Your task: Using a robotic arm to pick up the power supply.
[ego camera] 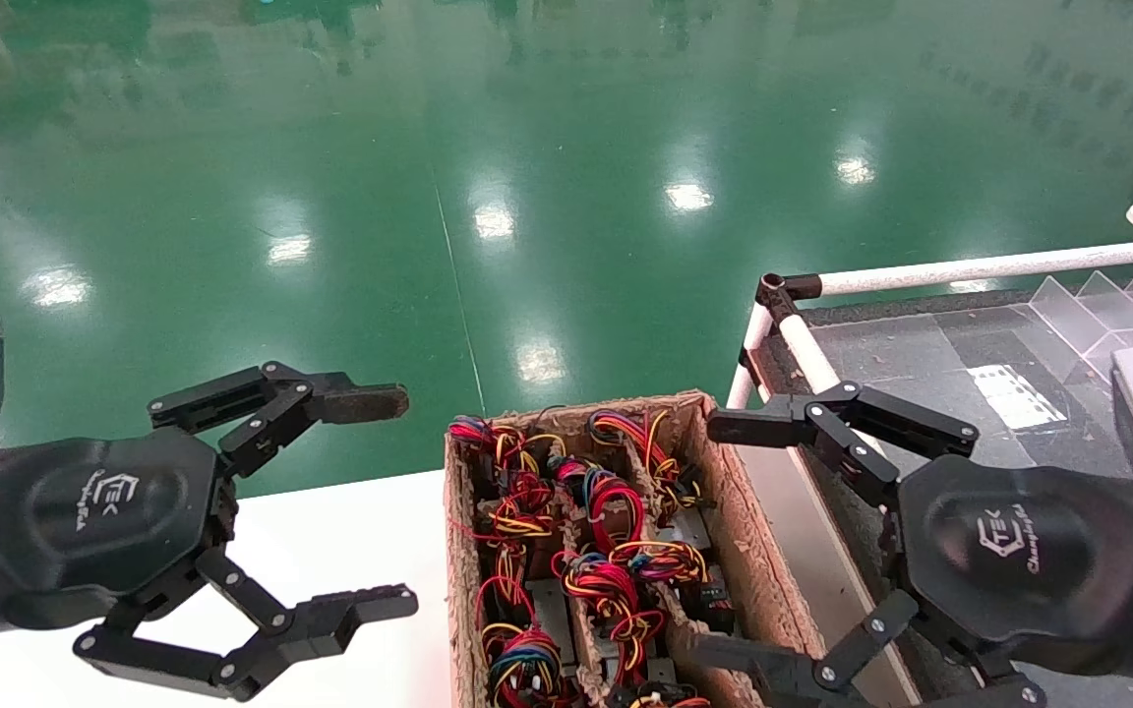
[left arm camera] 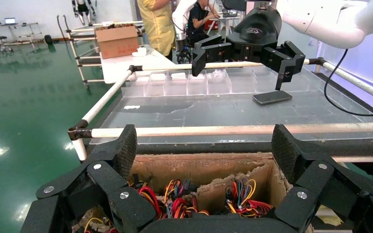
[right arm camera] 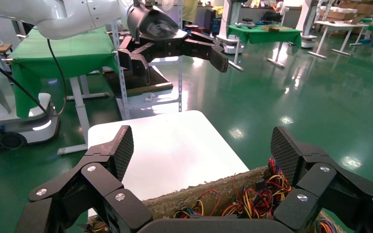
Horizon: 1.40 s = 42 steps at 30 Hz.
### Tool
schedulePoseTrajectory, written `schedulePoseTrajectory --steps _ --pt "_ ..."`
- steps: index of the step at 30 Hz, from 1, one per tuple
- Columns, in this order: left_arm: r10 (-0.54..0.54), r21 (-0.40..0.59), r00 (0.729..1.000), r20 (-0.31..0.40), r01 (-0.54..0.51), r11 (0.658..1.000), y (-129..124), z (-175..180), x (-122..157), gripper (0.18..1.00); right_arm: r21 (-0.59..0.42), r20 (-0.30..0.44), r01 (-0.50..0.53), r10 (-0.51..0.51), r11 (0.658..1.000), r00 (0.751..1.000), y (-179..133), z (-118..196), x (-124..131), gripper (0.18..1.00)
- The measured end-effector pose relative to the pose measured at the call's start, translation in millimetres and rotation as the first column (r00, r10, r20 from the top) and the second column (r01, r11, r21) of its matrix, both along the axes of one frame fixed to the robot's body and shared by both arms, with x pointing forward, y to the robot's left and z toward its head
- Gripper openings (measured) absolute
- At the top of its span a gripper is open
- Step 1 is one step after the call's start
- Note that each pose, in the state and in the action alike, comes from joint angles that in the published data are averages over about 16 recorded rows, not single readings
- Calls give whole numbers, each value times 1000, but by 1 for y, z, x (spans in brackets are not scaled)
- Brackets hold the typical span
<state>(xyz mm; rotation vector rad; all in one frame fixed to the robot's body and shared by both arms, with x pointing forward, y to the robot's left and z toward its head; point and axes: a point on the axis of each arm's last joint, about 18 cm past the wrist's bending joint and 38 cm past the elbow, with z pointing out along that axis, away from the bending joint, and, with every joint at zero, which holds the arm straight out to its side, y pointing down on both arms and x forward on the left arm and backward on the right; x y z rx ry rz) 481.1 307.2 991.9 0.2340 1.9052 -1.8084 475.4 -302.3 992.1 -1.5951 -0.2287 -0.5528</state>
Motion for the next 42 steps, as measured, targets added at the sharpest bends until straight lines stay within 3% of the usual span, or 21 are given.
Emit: schedulePoseTrajectory --steps 10,22,42 --pt "0 0 1000 0 0 1000 0 0 0 970 0 0 0 0 1000 1000 0 0 0 1001" --pt "0 0 1000 0 0 1000 0 0 0 835 0 0 0 0 1000 1000 0 0 0 1001" --pt "0 0 1000 0 0 1000 0 0 0 390 0 0 0 0 1000 1000 0 0 0 1001"
